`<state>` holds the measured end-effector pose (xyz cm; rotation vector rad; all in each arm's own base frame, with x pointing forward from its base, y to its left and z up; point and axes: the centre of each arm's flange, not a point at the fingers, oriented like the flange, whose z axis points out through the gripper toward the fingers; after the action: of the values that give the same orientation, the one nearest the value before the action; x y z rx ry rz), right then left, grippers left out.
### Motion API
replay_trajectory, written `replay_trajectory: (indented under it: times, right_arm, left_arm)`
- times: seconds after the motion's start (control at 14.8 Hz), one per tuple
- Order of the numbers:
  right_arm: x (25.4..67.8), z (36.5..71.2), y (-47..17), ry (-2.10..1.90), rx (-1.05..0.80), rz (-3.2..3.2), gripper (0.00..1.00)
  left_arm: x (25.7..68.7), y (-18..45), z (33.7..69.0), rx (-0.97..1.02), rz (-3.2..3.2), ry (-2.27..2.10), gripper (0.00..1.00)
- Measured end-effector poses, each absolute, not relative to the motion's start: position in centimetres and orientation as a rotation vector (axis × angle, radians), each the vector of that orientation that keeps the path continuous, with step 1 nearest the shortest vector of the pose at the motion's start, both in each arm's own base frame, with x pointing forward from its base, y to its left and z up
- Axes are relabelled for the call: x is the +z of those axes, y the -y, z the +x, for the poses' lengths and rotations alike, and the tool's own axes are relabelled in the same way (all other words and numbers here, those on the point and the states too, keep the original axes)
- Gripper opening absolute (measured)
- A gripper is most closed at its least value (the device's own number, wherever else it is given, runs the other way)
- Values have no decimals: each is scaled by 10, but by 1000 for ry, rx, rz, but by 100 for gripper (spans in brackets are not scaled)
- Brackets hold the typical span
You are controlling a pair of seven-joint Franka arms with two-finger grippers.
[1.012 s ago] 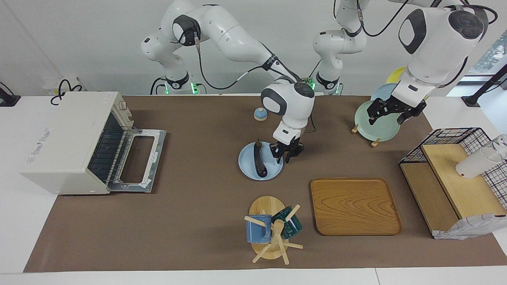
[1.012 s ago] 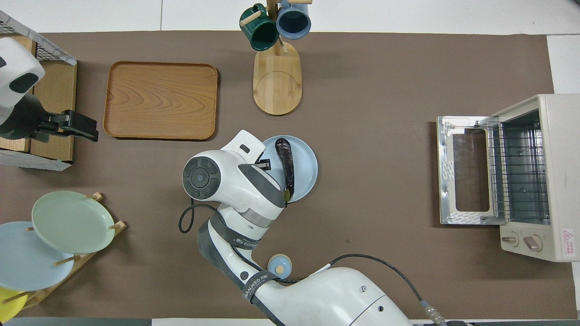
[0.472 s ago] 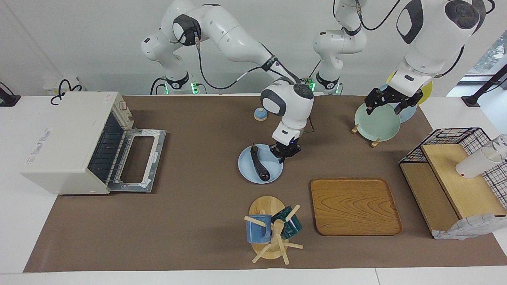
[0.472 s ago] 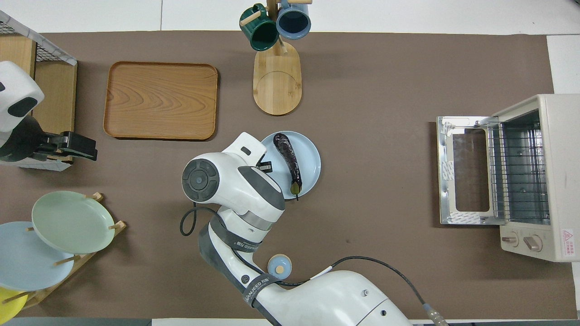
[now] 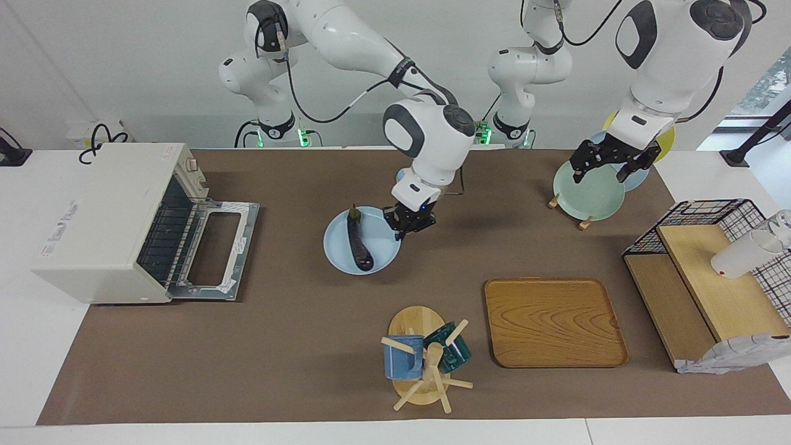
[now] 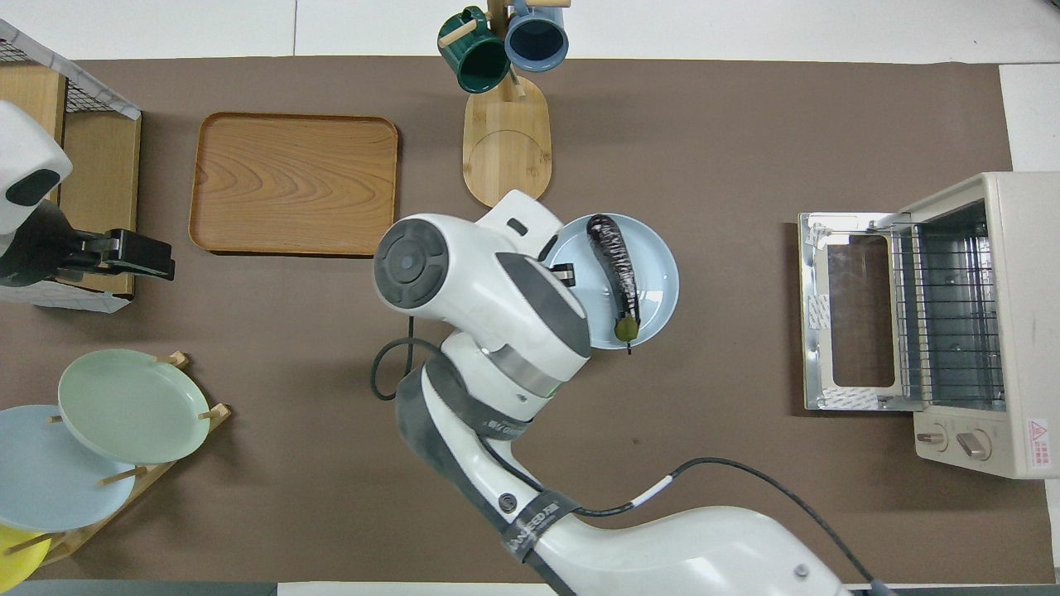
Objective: Put eggplant into oven
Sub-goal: 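Carry the eggplant into the open oven with the right gripper and release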
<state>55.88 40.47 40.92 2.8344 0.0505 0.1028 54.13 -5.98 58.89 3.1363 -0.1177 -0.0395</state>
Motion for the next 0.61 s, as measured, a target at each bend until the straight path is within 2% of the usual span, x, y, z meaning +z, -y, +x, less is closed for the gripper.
replay_trajectory:
  times: [0.27,0.61]
  right_arm:
    - [437,567,-279,38,16,2851,2]
    - [431,524,-142,30,-31,2913,2]
  left_arm:
    - [589,58,541,-44,3136,112,100]
    - [589,57,541,-44,3136,111,100]
